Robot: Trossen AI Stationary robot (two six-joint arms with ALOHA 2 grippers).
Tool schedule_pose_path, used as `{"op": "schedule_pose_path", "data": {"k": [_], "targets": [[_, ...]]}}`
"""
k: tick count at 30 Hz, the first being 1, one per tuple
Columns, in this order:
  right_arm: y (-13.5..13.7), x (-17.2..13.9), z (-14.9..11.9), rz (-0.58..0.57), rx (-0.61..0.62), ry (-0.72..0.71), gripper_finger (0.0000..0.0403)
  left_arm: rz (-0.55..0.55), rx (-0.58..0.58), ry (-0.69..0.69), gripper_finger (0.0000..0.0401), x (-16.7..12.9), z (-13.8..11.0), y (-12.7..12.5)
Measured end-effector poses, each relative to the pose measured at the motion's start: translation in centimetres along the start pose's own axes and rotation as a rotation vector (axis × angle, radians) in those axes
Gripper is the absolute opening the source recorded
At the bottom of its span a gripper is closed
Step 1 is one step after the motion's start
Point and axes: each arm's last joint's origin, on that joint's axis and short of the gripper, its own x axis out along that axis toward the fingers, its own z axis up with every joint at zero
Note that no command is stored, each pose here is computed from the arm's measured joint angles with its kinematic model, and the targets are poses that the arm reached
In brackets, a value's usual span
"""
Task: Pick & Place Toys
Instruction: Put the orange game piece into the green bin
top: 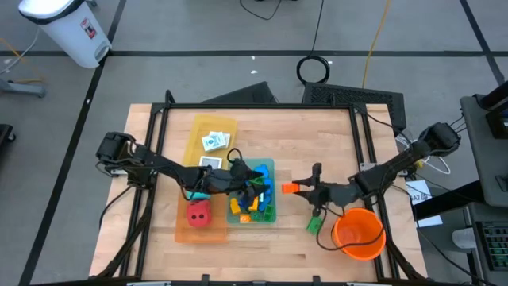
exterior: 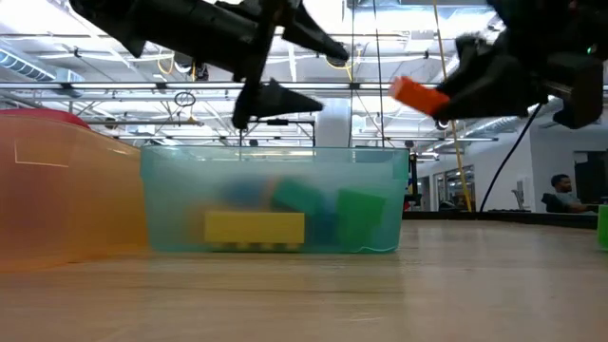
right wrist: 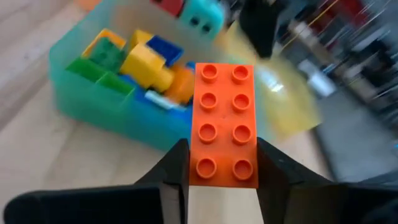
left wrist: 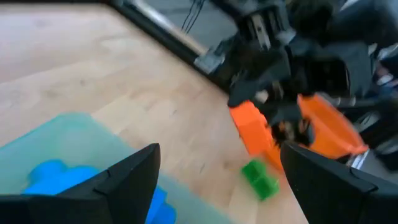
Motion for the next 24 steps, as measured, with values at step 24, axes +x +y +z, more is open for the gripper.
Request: {"op": "schedule_pose_path", "data": {"k": [24], "targets": [[1.6,0.4,0.8,-0.177,-0.149,-0.032,0.0094,-0.043,0.109,0.072,0.0219,8.7,-0.1,-3.2]]}}
